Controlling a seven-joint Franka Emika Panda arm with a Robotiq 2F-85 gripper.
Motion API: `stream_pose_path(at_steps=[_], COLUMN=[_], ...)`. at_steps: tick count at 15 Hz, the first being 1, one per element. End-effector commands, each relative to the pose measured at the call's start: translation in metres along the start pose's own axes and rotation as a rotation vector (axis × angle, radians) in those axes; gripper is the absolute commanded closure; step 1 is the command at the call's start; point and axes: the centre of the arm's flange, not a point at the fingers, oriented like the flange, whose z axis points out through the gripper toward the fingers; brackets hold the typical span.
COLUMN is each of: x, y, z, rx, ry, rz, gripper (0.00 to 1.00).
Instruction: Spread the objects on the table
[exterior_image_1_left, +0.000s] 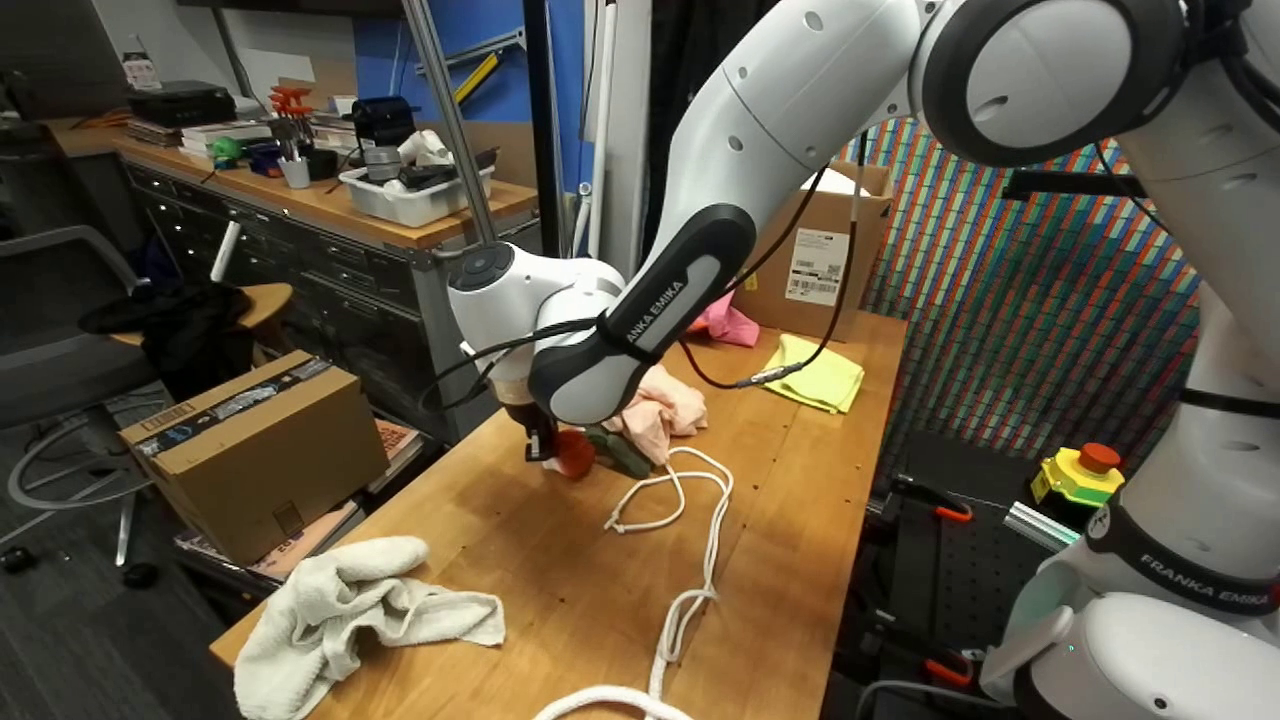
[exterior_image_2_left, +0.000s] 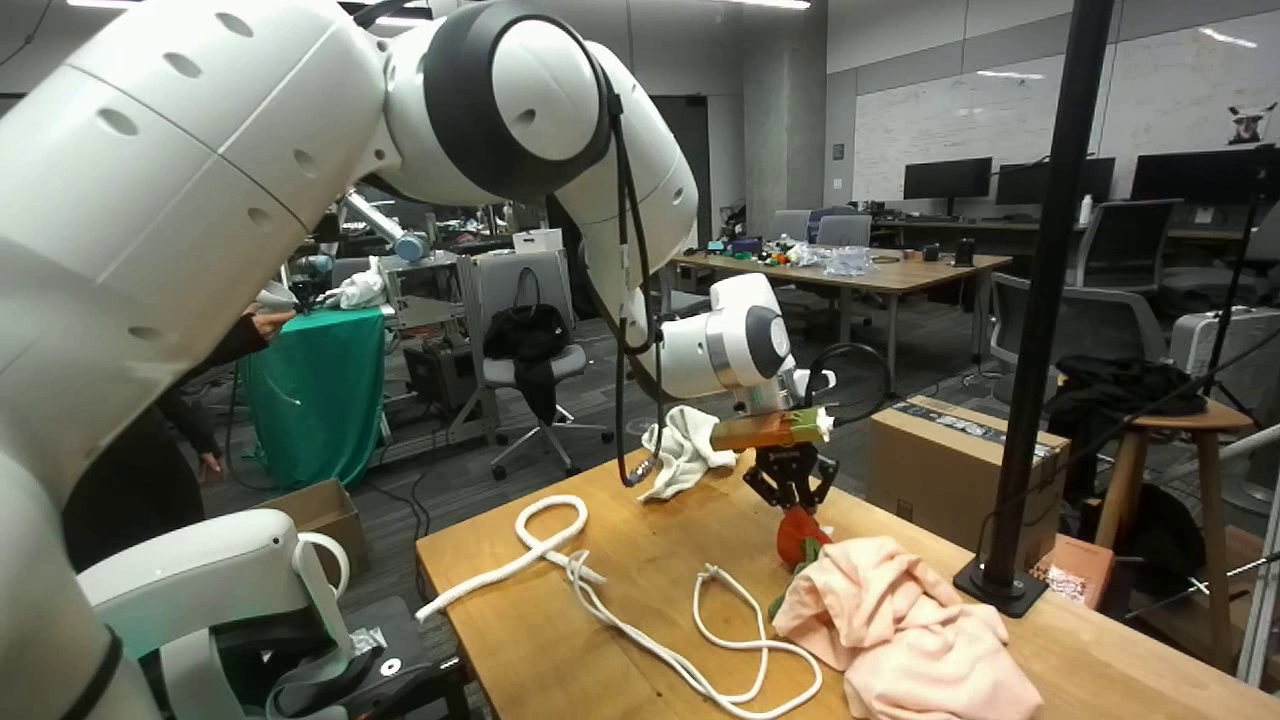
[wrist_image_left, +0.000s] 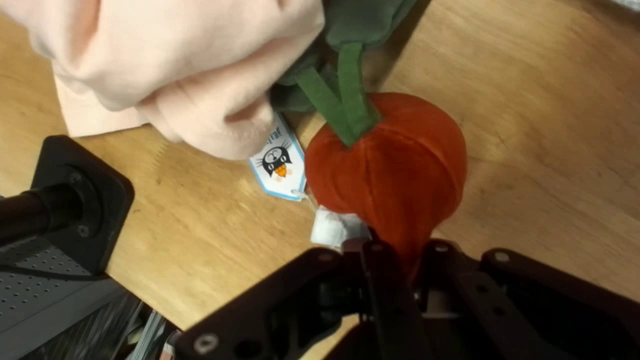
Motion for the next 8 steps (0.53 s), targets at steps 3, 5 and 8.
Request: stream_pose_path(at_steps=[3,5,8], x=[0.008,0.0,-0.019], y=[0.026,0.046,0.078], z=[-0.021,-0.017,-0.002], rx=[-0.01,-0.051,-0.111], ry=[0.071,0.073,0.056], rz=[0.079,0.111,0.161], gripper=[0.96,0.96,0.96])
